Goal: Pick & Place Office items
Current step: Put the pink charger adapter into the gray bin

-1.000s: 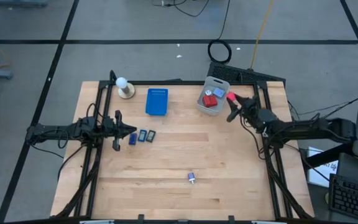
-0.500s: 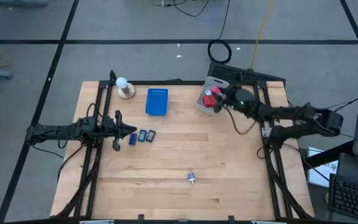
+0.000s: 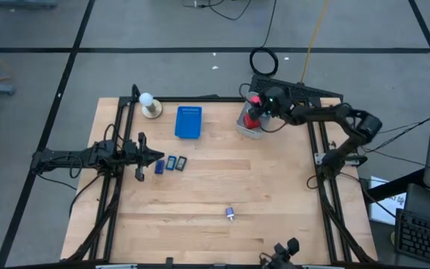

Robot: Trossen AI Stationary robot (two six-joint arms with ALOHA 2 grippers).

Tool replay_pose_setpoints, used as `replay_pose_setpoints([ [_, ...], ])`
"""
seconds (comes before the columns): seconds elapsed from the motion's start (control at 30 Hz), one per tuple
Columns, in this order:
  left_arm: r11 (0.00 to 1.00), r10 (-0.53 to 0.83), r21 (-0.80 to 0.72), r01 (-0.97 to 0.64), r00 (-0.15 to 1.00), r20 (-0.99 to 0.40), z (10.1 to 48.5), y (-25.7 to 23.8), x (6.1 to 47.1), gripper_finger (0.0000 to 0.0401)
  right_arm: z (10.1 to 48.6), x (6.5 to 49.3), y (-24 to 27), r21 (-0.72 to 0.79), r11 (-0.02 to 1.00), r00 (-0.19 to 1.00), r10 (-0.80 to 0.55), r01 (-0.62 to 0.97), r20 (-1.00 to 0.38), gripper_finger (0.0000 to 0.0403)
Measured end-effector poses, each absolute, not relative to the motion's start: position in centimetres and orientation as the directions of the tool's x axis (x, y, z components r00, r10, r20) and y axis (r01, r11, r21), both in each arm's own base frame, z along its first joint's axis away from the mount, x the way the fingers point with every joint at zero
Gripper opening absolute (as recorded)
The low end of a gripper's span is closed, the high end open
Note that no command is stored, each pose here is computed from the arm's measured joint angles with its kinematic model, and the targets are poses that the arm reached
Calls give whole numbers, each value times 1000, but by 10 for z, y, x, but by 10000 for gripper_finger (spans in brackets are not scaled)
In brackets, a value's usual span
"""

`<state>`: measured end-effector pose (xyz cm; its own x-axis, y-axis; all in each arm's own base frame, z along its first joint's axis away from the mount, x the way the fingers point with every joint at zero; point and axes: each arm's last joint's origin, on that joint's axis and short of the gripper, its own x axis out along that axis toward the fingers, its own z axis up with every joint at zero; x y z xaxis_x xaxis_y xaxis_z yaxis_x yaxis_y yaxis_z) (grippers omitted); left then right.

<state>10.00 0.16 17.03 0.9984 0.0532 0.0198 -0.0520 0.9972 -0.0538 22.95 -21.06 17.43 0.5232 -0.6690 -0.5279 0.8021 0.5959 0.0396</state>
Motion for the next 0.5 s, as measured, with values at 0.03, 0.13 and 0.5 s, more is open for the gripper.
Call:
replay_pose_setpoints([
  [0.03, 997, 53, -54, -52, 998, 20, 170, 2, 100, 21, 169, 229, -214, 36, 588, 510, -668, 808, -542, 150],
  [0.13, 997, 53, -54, -52, 998, 20, 170, 2, 100, 21, 159, 228, -220, 36, 573, 492, -668, 819, -558, 147],
  [0.5, 997, 53, -54, -52, 998, 20, 170, 2, 100, 21, 145, 233, -224, 27, 576, 488, -665, 817, -565, 156],
])
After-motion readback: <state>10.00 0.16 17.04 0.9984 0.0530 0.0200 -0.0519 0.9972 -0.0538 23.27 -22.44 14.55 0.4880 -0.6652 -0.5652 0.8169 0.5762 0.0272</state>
